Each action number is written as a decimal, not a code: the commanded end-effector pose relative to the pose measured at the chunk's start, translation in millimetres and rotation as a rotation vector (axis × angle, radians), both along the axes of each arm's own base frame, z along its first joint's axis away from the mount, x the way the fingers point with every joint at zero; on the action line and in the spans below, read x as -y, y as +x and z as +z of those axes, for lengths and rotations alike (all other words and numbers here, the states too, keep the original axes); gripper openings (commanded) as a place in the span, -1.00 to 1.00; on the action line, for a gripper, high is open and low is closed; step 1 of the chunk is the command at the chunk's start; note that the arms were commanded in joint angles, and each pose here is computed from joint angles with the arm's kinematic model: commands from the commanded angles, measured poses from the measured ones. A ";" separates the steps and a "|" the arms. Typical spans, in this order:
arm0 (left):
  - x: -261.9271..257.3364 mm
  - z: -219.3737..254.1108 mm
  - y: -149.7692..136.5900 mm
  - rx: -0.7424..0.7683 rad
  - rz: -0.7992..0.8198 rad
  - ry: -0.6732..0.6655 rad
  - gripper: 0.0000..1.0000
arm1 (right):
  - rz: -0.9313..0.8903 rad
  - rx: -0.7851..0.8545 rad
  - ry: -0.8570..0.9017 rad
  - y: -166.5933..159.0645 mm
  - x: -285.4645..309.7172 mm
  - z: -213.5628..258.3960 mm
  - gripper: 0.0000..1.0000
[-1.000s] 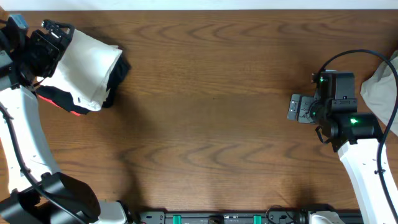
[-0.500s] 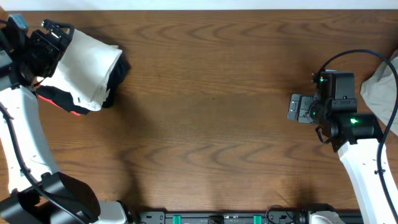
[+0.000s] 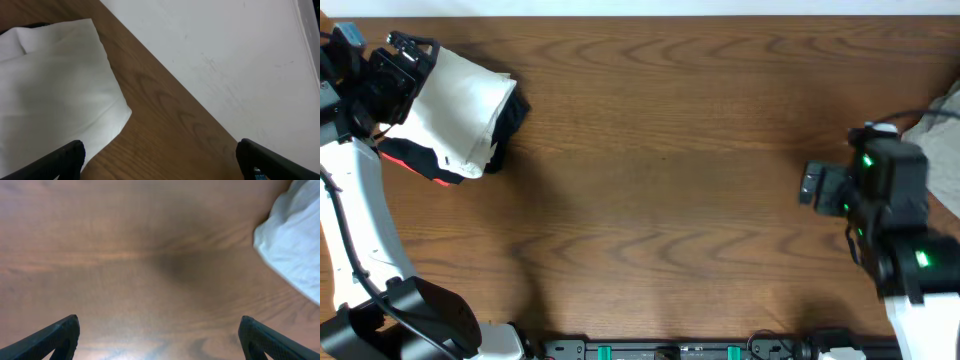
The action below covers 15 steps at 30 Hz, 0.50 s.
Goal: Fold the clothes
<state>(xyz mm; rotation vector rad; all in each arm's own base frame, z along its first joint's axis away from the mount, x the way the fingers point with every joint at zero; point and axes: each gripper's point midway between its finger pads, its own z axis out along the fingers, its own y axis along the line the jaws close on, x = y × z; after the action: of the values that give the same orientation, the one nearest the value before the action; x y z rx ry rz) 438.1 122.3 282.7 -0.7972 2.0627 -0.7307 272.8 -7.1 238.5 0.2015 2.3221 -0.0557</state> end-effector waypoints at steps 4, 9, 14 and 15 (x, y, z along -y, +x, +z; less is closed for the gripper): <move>0.9 0.1 0.5 0.001 -0.005 0.004 0.96 | -0.018 0.262 0.016 -38.8 6.3 61.9 0.98; 0.8 0.1 0.5 0.001 -0.005 0.004 0.96 | -0.018 0.465 0.030 -80.8 8.9 100.9 0.99; 0.9 0.1 0.5 0.001 -0.005 0.004 0.96 | -0.018 0.628 0.042 -120.2 11.3 125.7 0.99; 0.9 0.1 0.5 0.001 -0.005 0.004 0.96 | -0.018 0.650 0.043 -125.9 11.6 128.3 0.98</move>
<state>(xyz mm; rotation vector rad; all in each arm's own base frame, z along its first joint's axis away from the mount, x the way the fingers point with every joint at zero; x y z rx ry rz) 438.1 122.3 282.6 -0.7974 2.0627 -0.7302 159.2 -15.2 359.9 0.2069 1.7240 0.0496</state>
